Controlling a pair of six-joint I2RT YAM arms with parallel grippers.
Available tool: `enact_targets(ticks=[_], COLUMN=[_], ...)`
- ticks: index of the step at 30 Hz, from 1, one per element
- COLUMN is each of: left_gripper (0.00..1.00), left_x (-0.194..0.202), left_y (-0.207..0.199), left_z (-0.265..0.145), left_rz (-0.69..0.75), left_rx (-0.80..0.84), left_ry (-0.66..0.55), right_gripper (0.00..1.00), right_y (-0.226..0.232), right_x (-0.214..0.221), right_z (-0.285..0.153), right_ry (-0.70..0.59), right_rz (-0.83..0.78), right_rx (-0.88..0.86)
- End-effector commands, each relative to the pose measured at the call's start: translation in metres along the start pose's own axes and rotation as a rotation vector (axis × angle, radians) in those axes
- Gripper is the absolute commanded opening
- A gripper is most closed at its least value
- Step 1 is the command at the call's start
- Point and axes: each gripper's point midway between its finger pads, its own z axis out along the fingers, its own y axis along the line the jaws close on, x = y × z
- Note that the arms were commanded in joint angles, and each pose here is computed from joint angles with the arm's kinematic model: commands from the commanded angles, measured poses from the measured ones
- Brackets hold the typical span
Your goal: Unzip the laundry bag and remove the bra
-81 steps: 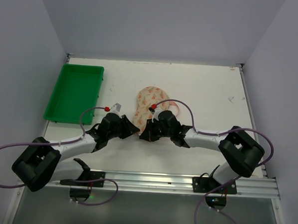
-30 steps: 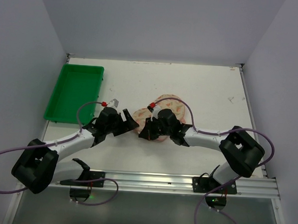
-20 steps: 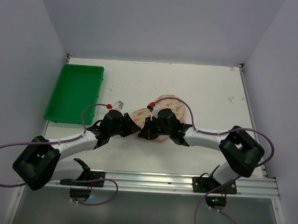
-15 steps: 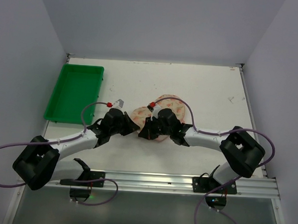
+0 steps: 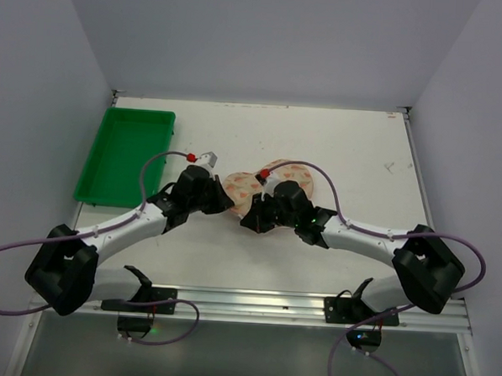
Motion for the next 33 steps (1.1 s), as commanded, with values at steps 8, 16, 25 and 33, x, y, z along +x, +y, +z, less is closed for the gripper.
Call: enact_targets(ticks=[8,16,25,33], left_gripper=[0.0,0.3,0.85,0.78], left_x=[-0.05,-0.046,-0.009,0.006], left_y=[0.033,0.029,0.033,0.001], left_z=[0.017,0.022,-0.006,-0.019], left_rz=[0.324,0.249,-0.101,-0.217], left_rx=[-0.151,-0.111,-0.057,0.092], left_ry=[-0.034,-0.02,-0.046,-0.115], right_gripper=[0.0,0.0,0.0,0.0], right_y=[0.011,0.016,0.024,0.019], right_x=[0.008,0.001,-0.014,-0.016], right_z=[-0.016,-0.003,0.025,0.036], right_ry=[0.054,0.043,0.014,0.004], right_rz=[-0.071,-0.073,-0.016,0.0], right_rx=[-0.036,-0.065,-0.102,-0.085])
